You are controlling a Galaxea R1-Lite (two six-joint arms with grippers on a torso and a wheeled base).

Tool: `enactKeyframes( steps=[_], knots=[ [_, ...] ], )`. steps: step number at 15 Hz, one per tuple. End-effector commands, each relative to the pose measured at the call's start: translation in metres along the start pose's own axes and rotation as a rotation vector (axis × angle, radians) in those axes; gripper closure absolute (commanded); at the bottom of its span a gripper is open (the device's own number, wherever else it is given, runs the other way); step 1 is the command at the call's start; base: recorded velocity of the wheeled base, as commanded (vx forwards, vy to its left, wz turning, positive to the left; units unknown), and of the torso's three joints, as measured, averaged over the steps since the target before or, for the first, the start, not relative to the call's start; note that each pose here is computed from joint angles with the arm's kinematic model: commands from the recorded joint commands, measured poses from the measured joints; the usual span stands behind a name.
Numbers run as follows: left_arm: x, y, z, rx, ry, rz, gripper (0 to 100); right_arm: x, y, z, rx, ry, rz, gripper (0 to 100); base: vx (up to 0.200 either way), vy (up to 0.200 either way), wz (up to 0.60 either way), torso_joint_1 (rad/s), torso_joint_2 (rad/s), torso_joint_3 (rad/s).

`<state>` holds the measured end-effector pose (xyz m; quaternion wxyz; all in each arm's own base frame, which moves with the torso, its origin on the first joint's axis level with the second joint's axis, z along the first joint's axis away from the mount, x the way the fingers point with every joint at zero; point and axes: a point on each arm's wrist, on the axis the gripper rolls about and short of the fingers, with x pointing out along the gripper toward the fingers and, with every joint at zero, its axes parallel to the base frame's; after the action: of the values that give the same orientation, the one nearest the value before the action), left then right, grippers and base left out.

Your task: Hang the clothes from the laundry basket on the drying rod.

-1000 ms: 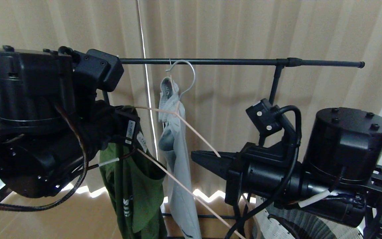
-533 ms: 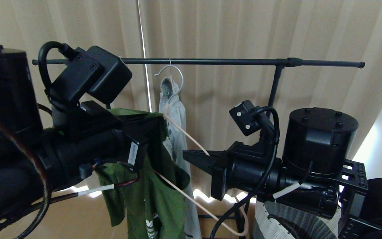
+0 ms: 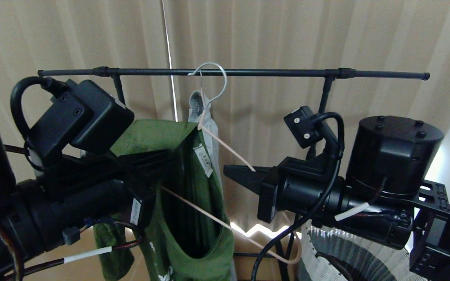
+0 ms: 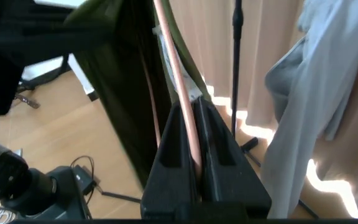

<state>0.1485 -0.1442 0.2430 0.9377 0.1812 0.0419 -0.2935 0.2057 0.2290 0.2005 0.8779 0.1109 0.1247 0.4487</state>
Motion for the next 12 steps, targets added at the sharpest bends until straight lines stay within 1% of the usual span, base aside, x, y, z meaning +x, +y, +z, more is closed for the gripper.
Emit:
enactKeyframes(
  steps=[1, 2, 3, 4, 6, 8, 9, 10, 11, 12],
  knots=[
    [-0.003, -0.001, -0.004, 0.001, -0.007, 0.002, 0, -0.01, 0.0, 0.01, -0.005, -0.037, -0.003, 100, 0.0, 0.0, 0.0, 0.0, 0.0, 0.0],
    [-0.006, -0.001, -0.006, 0.009, -0.011, 0.002, 0, -0.015, -0.002, 0.014, -0.008, -0.05, -0.013, 100, 0.0, 0.0, 0.0, 0.0, 0.0, 0.0],
    [-0.009, -0.001, -0.01, 0.033, -0.003, 0.001, 0, -0.017, -0.004, 0.016, -0.008, -0.057, -0.019, 100, 0.0, 0.0, 0.0, 0.0, 0.0, 0.0],
    [-0.015, -0.001, -0.015, 0.058, -0.001, -0.001, 0, -0.025, -0.012, 0.022, -0.028, -0.078, -0.053, 100, 0.0, 0.0, 0.0, 0.0, 0.0, 0.0],
    [-0.021, 0.0, -0.019, 0.102, -0.015, 0.012, 0, -0.039, -0.023, 0.03, -0.093, -0.084, -0.111, 100, 0.0, 0.0, 0.0, 0.0, 0.0, 0.0],
    [-0.021, 0.004, -0.018, 0.121, -0.031, 0.039, 0, -0.051, -0.022, 0.034, -0.097, -0.073, -0.124, 100, 0.0, 0.0, 0.0, 0.0, 0.0, 0.0],
    [-0.019, 0.01, -0.015, 0.123, -0.068, 0.074, 0, -0.062, -0.019, 0.035, -0.091, -0.038, -0.133, 100, 0.0, 0.0, 0.0, 0.0, 0.0, 0.0],
    [-0.017, 0.011, -0.012, 0.122, -0.114, 0.061, 0, -0.07, -0.017, 0.032, -0.087, -0.013, -0.139, 100, 0.0, 0.0, 0.0, 0.0, 0.0, 0.0],
    [-0.015, 0.013, -0.01, 0.139, -0.132, 0.049, 0, -0.077, -0.016, 0.028, -0.09, -0.005, -0.136, 100, 0.0, 0.0, 0.0, 0.0, 0.0, 0.0],
    [-0.01, 0.017, -0.009, 0.183, -0.13, 0.05, 0, -0.083, -0.015, 0.024, -0.096, 0.007, -0.136, 100, 0.0, 0.0, 0.0, 0.0, 0.0, 0.0]
  ],
)
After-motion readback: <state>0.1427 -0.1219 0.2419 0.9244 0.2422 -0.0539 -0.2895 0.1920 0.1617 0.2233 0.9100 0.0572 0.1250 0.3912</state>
